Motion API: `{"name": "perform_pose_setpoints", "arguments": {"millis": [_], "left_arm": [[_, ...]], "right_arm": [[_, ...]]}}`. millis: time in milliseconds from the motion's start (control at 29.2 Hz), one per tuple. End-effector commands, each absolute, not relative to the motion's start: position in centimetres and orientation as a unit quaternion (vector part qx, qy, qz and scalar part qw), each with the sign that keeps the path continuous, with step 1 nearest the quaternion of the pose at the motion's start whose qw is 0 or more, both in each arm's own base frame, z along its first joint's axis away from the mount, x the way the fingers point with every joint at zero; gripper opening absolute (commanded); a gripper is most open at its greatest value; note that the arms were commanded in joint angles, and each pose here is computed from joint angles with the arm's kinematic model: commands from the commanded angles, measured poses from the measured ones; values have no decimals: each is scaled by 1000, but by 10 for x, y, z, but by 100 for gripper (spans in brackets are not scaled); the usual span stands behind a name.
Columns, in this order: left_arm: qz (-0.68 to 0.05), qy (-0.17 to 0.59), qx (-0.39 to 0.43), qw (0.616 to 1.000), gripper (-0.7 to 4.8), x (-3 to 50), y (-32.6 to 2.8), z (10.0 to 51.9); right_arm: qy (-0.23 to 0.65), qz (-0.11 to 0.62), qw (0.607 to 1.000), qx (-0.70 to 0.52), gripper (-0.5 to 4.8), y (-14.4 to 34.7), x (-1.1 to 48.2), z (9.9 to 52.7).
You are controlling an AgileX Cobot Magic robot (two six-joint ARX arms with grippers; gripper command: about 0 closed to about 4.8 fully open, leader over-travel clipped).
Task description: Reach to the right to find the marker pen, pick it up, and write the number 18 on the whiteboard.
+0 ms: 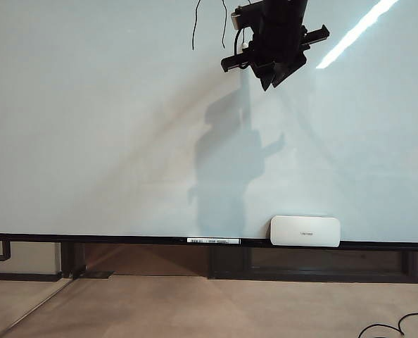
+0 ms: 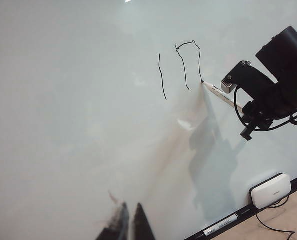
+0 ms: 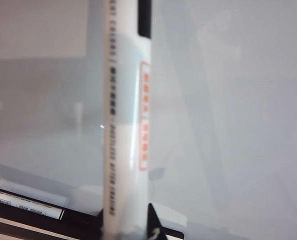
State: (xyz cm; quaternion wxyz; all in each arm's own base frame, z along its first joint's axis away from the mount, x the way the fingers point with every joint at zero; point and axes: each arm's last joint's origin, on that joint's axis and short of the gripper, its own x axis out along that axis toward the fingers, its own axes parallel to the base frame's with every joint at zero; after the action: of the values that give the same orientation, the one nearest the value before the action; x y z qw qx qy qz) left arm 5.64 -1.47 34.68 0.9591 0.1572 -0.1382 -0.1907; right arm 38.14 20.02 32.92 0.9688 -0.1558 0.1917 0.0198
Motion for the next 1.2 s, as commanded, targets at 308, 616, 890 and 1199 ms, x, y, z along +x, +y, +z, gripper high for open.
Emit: {"name": "perform_pose_setpoints", "arguments": {"millis": [308,616,890,1199], "left_arm": [[-190,-148,159,957,21,55,-15,350],[-188,-148,161,958,21,55,-15,350],[-186,-149,163,957,21,55,-14,350],[-185,-149,163,958,21,55,-14,350]], "right_arm": [[148,39,979,-135,-4,208,358,361],[102,71,984,-127,-5,217,355,371],[88,91,984,-125,-4,219,359,370],[99,91,982,-134,-4,222,366,359]]}}
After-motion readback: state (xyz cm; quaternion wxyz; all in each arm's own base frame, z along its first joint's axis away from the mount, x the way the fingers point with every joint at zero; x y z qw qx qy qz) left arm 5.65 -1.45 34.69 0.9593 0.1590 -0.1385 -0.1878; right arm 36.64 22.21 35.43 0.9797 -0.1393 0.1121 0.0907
